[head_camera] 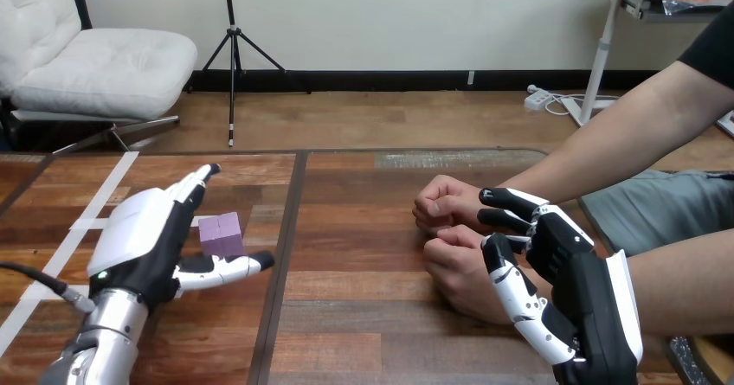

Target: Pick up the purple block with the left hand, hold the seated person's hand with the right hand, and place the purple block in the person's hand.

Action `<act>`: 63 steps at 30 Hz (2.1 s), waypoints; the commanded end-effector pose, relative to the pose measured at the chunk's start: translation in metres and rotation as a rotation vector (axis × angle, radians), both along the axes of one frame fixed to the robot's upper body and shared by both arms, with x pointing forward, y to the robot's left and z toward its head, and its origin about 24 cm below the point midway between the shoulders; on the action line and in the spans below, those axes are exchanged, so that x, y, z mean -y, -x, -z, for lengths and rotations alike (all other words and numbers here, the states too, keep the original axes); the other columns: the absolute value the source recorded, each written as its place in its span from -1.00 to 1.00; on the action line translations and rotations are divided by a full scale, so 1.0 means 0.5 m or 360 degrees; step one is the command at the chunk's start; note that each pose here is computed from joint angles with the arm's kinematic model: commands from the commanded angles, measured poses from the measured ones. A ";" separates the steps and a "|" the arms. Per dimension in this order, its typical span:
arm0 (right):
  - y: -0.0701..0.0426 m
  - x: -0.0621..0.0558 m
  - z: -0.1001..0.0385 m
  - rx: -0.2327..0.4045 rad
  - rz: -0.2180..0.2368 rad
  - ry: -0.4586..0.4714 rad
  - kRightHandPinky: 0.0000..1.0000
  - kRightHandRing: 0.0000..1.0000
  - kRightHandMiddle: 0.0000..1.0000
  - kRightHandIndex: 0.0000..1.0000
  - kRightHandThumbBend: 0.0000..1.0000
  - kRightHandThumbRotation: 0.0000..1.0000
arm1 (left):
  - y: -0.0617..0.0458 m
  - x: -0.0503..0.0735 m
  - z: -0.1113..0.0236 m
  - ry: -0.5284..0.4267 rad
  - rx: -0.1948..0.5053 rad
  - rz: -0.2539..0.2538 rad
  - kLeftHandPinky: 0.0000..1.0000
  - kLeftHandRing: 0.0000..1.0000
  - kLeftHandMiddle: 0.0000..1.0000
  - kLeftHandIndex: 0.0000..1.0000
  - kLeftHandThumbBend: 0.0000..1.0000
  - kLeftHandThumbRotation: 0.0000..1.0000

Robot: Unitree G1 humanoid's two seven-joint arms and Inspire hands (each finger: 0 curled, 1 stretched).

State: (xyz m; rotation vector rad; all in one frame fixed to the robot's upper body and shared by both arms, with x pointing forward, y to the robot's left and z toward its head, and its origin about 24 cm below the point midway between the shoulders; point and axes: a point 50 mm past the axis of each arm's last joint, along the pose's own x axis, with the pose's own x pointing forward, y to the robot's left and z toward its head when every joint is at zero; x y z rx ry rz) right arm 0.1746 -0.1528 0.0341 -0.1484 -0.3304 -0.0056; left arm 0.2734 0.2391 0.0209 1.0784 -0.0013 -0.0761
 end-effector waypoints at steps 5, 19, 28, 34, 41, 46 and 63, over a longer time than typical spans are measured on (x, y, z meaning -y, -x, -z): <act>-0.025 -0.001 -0.027 0.0134 -0.0024 0.0012 0.20 0.46 0.54 0.41 -0.25 -0.09 | -0.039 0.000 -0.039 -0.0123 0.0119 0.0026 0.87 0.88 0.88 0.88 0.86 0.07; -0.025 0.001 -0.027 0.0146 -0.0018 0.0007 0.20 0.45 0.53 0.40 -0.24 -0.08 | -0.045 -0.001 -0.032 -0.0203 0.0091 0.0017 0.96 0.92 0.90 0.89 0.86 0.08; -0.025 0.001 -0.027 0.0151 -0.0017 0.0017 0.19 0.44 0.52 0.39 -0.25 -0.08 | -0.048 -0.001 -0.027 -0.0244 0.0075 0.0009 0.96 0.92 0.90 0.88 0.82 0.05; -0.026 0.001 -0.027 0.0163 -0.0025 0.0024 0.18 0.43 0.51 0.39 -0.27 -0.09 | -0.051 0.000 -0.024 -0.0274 0.0059 0.0002 0.96 0.91 0.90 0.88 0.78 0.03; -0.026 0.000 -0.027 0.0165 -0.0027 0.0012 0.18 0.43 0.51 0.38 -0.27 -0.10 | -0.054 0.001 -0.020 -0.0274 0.0039 -0.0018 0.93 0.89 0.89 0.86 0.71 -0.03; -0.026 0.000 -0.027 0.0169 -0.0024 0.0012 0.17 0.42 0.49 0.38 -0.26 -0.11 | -0.055 0.001 -0.018 -0.0276 0.0036 -0.0024 0.90 0.87 0.88 0.85 0.66 -0.09; -0.026 0.001 -0.026 0.0167 -0.0019 0.0021 0.18 0.41 0.49 0.37 -0.26 -0.07 | -0.058 -0.001 -0.012 -0.0255 0.0051 -0.0050 0.83 0.83 0.86 0.82 0.49 -0.09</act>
